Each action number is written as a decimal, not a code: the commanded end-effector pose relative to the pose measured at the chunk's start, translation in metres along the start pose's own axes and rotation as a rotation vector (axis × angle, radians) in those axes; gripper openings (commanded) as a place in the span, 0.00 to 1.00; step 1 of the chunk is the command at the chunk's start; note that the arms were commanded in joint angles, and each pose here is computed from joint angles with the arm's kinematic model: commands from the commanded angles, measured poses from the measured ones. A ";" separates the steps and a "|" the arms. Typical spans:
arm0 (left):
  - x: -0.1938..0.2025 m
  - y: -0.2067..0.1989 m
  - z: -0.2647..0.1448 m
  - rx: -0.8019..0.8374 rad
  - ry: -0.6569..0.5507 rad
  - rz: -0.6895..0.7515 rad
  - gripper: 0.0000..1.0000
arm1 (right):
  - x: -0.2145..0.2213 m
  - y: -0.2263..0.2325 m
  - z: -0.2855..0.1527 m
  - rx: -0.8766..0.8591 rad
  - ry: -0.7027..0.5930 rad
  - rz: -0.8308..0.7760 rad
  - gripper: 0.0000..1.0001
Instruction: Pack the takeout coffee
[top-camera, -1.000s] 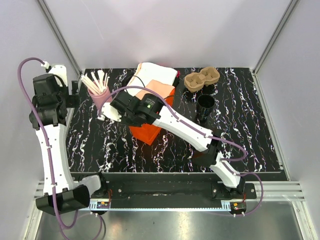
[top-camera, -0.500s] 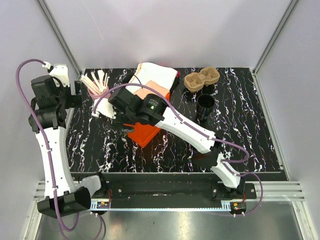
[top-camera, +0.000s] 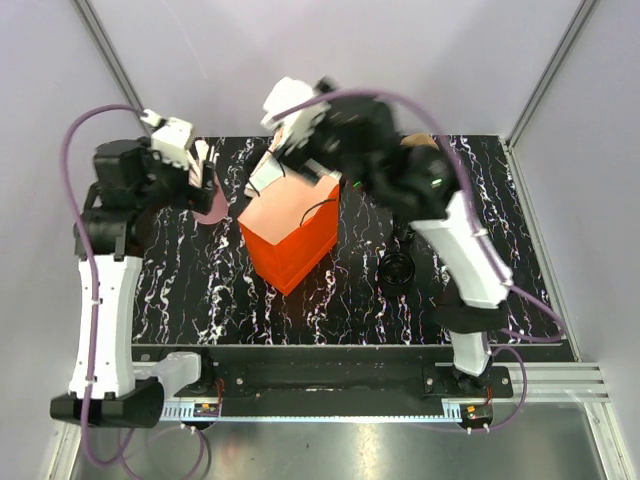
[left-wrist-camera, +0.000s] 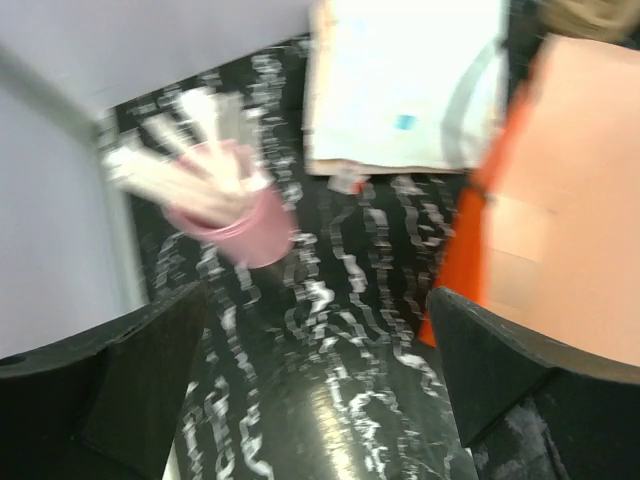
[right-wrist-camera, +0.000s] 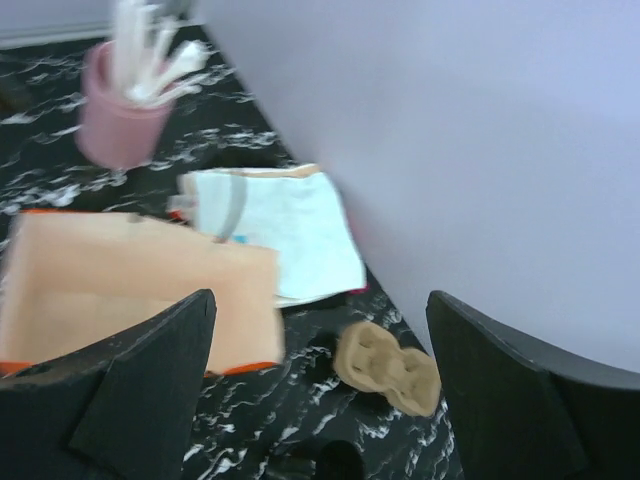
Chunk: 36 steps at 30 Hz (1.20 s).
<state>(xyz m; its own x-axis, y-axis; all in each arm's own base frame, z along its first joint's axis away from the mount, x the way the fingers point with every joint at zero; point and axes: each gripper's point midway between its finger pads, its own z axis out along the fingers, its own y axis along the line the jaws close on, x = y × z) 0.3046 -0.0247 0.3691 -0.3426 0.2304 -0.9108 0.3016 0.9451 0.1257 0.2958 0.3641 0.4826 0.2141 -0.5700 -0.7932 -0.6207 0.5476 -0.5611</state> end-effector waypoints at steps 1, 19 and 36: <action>0.000 -0.035 0.023 0.114 0.041 0.047 0.99 | 0.028 -0.089 -0.035 0.204 0.034 0.116 0.92; 0.049 -0.090 0.041 0.311 0.260 0.121 0.76 | 0.151 -0.112 -0.041 0.202 0.232 0.228 0.93; 0.056 -0.074 0.048 0.214 0.321 0.171 0.73 | 0.160 -0.047 0.038 -0.100 0.221 0.432 0.91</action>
<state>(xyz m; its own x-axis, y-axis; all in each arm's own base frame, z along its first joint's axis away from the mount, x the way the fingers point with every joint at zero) 0.2989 -0.0961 0.2767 -0.5529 0.4607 -0.6943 0.5569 0.8241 0.1034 0.3915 0.2406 0.3735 -0.2201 -0.5009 -0.8370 -0.6077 0.7417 -0.2840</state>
